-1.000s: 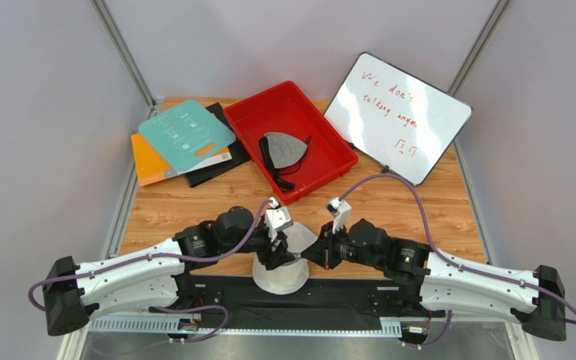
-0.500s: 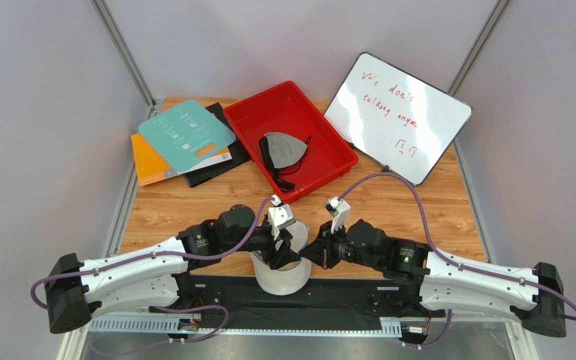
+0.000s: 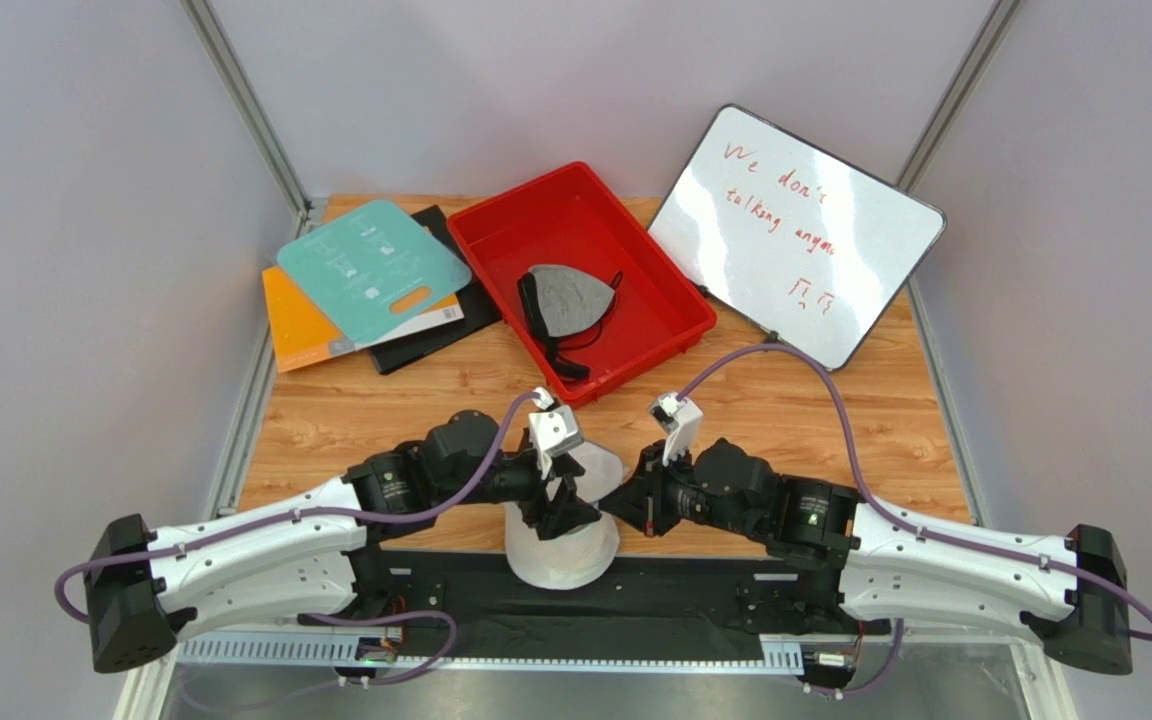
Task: Unzip the laundry bag and remove the bra
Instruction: Unzip the laundry bag at the center of the board.
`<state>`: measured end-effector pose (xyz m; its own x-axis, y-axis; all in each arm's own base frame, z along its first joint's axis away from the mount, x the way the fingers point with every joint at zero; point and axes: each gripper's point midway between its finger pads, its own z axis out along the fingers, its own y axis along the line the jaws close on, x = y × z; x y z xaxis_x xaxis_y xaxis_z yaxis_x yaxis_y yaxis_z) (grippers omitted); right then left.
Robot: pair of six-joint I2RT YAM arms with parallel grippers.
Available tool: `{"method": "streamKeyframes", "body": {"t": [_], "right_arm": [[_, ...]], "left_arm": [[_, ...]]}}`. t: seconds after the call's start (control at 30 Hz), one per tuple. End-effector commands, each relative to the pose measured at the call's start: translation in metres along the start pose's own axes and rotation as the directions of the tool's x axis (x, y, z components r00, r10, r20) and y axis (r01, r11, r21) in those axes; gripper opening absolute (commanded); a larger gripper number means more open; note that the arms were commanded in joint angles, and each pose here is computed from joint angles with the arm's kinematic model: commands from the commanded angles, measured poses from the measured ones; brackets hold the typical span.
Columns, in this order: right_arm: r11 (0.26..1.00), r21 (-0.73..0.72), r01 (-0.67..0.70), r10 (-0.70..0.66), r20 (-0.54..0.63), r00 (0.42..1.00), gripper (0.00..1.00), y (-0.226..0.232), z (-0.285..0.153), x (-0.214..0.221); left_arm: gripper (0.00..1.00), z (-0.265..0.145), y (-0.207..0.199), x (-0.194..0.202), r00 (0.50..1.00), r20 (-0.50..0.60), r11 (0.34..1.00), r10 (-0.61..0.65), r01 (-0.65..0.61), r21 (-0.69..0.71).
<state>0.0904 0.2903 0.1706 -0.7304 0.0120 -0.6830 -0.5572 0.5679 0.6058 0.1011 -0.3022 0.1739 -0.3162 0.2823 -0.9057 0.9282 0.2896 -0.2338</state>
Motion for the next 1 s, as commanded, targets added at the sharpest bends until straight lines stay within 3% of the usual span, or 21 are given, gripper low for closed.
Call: {"method": "streamKeyframes", "body": {"t": [0.0,0.37,0.57,0.73,0.87,0.97], "right_arm": [[0.998,-0.056,0.001,0.004,0.090,0.996,0.00,0.022,-0.006,-0.028],[0.999,-0.044,0.003,0.001,0.099,0.995,0.00,0.020,-0.006,-0.030],[0.999,0.038,0.021,-0.027,0.143,0.989,0.00,0.005,-0.016,-0.040],[0.998,0.051,0.021,-0.029,0.163,0.986,0.00,0.001,-0.022,-0.043],[0.998,0.056,0.020,-0.028,0.153,0.988,0.00,0.000,-0.021,-0.040],[0.997,0.079,0.019,-0.031,0.165,0.986,0.00,-0.006,-0.023,-0.042]], "left_arm": [[0.75,0.006,-0.001,0.001,1.000,0.004,1.000,-0.021,0.021,0.007],[0.70,0.010,0.003,0.020,0.997,-0.063,0.999,-0.049,0.049,-0.009],[0.58,0.008,0.002,0.029,0.995,-0.077,0.997,-0.071,0.071,-0.009],[0.36,0.007,0.003,0.032,0.993,-0.083,0.997,-0.079,0.079,-0.013],[0.06,0.006,0.004,0.028,0.995,-0.071,0.997,-0.071,0.069,-0.023],[0.00,0.003,0.008,0.025,0.997,-0.057,0.997,-0.060,0.058,-0.046]]}}
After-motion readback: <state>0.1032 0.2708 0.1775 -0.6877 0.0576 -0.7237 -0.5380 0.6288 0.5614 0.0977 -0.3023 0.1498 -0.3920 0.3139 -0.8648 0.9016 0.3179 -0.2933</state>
